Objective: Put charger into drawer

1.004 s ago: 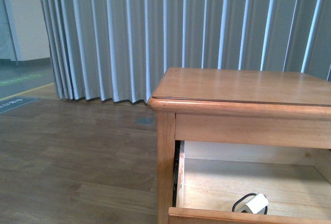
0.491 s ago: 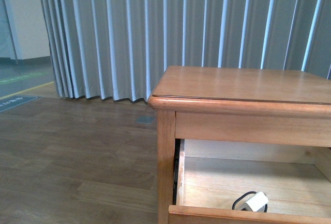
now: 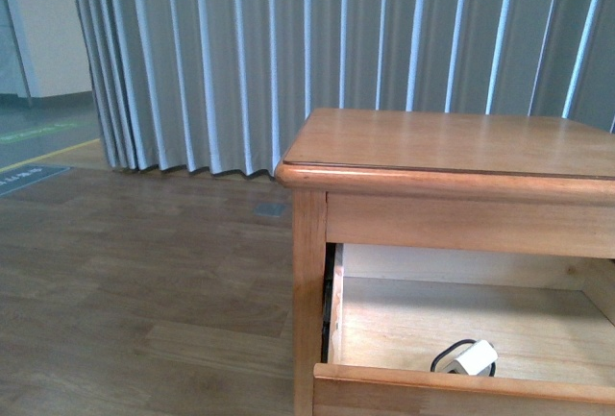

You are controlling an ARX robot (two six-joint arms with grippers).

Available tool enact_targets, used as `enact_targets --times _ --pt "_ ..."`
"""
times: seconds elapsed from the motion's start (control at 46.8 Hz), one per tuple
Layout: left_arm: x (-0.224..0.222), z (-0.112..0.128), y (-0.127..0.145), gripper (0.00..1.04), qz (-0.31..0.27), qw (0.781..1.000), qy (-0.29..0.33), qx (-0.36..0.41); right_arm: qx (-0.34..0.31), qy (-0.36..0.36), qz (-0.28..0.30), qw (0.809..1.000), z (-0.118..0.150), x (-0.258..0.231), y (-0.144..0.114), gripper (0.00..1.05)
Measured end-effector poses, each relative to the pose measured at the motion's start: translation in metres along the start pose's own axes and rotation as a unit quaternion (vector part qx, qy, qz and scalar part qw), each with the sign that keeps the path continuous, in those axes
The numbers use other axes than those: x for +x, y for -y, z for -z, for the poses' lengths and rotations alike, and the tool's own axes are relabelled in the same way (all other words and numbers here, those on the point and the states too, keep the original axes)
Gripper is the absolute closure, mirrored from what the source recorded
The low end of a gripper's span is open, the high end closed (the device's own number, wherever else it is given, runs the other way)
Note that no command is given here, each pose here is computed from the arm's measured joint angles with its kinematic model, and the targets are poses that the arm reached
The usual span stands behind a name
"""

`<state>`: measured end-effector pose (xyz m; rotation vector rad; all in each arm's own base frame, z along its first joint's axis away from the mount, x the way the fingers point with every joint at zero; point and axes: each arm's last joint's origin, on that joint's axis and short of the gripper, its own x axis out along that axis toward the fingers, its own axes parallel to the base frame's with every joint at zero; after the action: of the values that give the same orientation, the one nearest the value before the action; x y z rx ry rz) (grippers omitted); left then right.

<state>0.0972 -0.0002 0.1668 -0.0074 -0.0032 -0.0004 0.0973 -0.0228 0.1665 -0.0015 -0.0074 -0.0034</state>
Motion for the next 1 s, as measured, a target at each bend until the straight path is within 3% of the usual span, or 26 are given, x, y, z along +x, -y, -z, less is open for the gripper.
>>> enact_targets --times 0.064,0.192,0.491,0.598,1.004 --pt "0.000 0.000 0.000 1.01 0.000 1.000 0.000 0.000 0.000 0.000 0.000 1.000 0.000 0.000 0.000 0.08" --pt "0.000 0.000 0.000 0.80 0.000 1.000 0.000 0.000 -0.057 -0.047 0.032 0.997 0.008 0.003 -0.003 0.08" --pt "0.000 0.000 0.000 0.31 0.000 1.000 0.000 0.000 -0.093 -0.191 -0.051 0.976 0.023 0.032 -0.020 0.08" --pt "0.000 0.000 0.000 0.07 0.000 1.000 0.000 0.000 -0.086 -0.216 -0.089 0.968 0.029 0.058 -0.032 0.08" --pt "0.000 0.000 0.000 0.06 0.000 1.000 0.000 0.001 -0.074 -0.281 -0.123 0.949 0.057 0.142 -0.050 0.08"
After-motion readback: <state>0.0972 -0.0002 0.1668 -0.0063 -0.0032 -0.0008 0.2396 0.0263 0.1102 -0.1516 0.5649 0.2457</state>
